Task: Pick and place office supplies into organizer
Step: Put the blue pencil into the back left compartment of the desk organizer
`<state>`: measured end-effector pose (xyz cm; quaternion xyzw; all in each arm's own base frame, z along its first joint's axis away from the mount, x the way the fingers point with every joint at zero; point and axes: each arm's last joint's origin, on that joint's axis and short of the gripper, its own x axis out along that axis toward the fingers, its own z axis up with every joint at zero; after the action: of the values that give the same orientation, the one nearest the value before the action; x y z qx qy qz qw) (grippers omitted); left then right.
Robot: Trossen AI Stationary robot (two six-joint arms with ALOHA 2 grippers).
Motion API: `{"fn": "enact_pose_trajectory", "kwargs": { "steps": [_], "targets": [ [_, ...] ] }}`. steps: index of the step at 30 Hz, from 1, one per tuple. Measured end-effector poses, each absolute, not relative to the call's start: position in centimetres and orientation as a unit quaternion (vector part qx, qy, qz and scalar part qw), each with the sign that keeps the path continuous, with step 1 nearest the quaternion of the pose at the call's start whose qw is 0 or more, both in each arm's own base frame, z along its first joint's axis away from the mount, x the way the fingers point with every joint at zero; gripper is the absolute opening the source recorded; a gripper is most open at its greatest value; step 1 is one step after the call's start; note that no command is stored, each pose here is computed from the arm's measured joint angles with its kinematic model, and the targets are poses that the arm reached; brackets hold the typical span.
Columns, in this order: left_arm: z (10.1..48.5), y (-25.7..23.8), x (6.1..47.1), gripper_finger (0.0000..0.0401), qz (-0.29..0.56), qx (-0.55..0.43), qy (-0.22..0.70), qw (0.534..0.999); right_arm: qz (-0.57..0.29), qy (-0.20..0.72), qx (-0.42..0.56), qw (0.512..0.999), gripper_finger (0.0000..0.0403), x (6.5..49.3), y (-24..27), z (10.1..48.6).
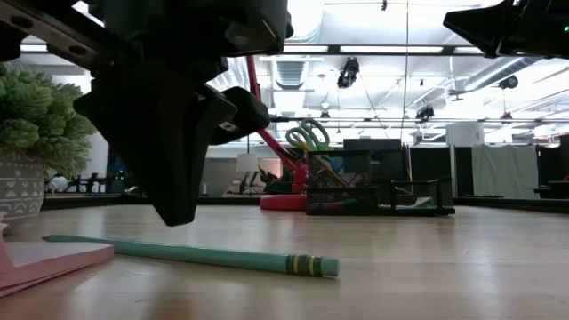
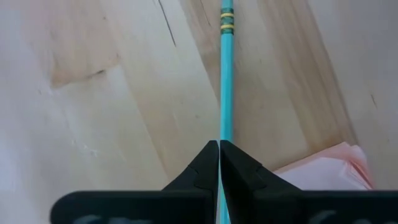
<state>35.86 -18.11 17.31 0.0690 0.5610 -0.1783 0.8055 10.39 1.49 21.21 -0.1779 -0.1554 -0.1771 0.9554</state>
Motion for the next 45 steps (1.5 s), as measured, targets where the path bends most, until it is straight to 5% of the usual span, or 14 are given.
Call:
{"fn": "enact_pose_trajectory", "kwargs": {
  "steps": [8,20,33,45],
  "targets": [
    [17.4,-18.1,35.8,0.0016,-0.161,0.044,0.568,0.806,-0.177,-0.155,-0.178,0.955,0.01,10.4,1.5,21.2],
    [19.4,-19.0,37.6,0.0179,-0.146,0.021,0.537,0.831,-0.177,-0.155,-0.178,0.955,0.01,10.4,1.5,21.2],
    [16.1,-20.1,39.6,0.0186,-0.125,0.033,0.646,0.752,-0.177,-0.154,-0.178,0.956,0.01,10.4,1.5,21.2],
    [16.0,-20.6,40.0,0.0163,-0.12,0.092,0.654,0.741,-0.177,-0.154,-0.179,0.956,0.01,10.4,1.5,21.2]
  ]
}}
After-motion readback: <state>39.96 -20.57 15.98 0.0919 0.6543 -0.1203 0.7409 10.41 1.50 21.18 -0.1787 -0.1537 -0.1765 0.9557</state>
